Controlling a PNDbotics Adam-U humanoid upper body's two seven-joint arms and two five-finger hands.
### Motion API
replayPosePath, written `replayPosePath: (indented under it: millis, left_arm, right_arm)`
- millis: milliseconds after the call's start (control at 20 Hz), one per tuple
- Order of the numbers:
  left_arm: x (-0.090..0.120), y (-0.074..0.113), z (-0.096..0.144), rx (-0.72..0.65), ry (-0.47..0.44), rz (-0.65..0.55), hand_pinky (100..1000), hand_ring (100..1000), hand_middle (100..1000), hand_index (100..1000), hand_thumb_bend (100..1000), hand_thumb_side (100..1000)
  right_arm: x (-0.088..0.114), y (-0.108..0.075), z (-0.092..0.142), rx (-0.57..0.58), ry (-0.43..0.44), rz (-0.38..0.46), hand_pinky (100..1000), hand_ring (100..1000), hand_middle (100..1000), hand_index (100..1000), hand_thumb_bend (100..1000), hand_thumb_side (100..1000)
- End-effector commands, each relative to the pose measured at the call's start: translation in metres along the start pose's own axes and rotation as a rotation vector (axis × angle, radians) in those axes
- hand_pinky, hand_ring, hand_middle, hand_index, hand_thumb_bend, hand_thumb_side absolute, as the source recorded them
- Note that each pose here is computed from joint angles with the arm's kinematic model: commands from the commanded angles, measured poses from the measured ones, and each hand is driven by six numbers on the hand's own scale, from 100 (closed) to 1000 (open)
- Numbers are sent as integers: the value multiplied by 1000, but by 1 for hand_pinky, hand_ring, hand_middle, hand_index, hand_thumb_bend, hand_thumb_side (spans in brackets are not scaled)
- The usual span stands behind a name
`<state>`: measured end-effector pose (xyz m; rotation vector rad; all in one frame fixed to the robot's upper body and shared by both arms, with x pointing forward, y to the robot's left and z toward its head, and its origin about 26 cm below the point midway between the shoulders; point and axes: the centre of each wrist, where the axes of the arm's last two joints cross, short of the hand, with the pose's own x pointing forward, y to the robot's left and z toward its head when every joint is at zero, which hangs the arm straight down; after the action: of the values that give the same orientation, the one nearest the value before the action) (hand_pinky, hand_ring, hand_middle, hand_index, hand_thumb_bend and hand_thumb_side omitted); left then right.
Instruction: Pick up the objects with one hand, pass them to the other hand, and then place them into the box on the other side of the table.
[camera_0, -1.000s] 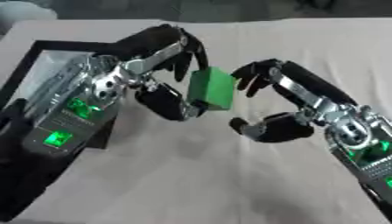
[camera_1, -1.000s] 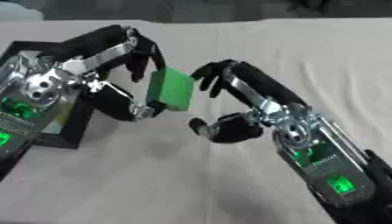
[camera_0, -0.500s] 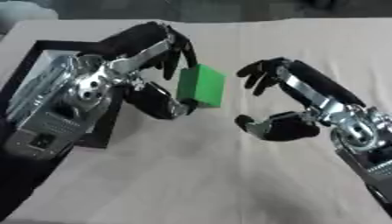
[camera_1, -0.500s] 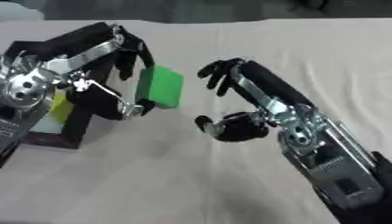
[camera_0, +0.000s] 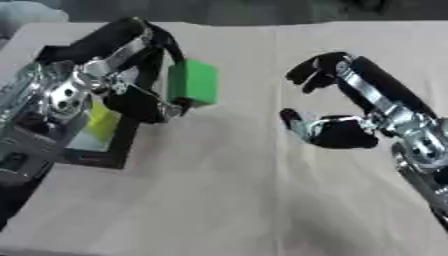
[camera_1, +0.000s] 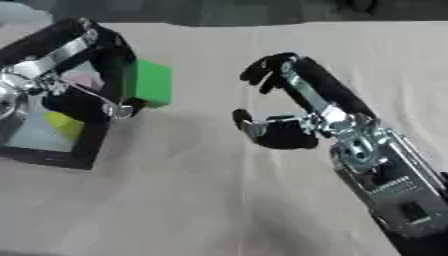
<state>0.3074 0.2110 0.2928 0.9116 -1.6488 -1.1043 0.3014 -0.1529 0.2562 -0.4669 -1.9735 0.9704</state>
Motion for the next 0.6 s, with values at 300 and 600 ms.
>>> replayPosePath:
  millis: [300, 600]
  left_arm:
    - [-43, 20, 12, 193, 199, 11, 611, 516, 307, 394, 283, 100]
    - [-73, 22, 11, 249, 328, -11, 616, 519, 306, 396, 326, 100]
  right_arm:
    - [1, -11, 3, -139, 8, -137, 798, 747, 701, 715, 100, 425]
    - [0, -15, 3, -183, -7, -128, 795, 743, 694, 709, 100, 386]
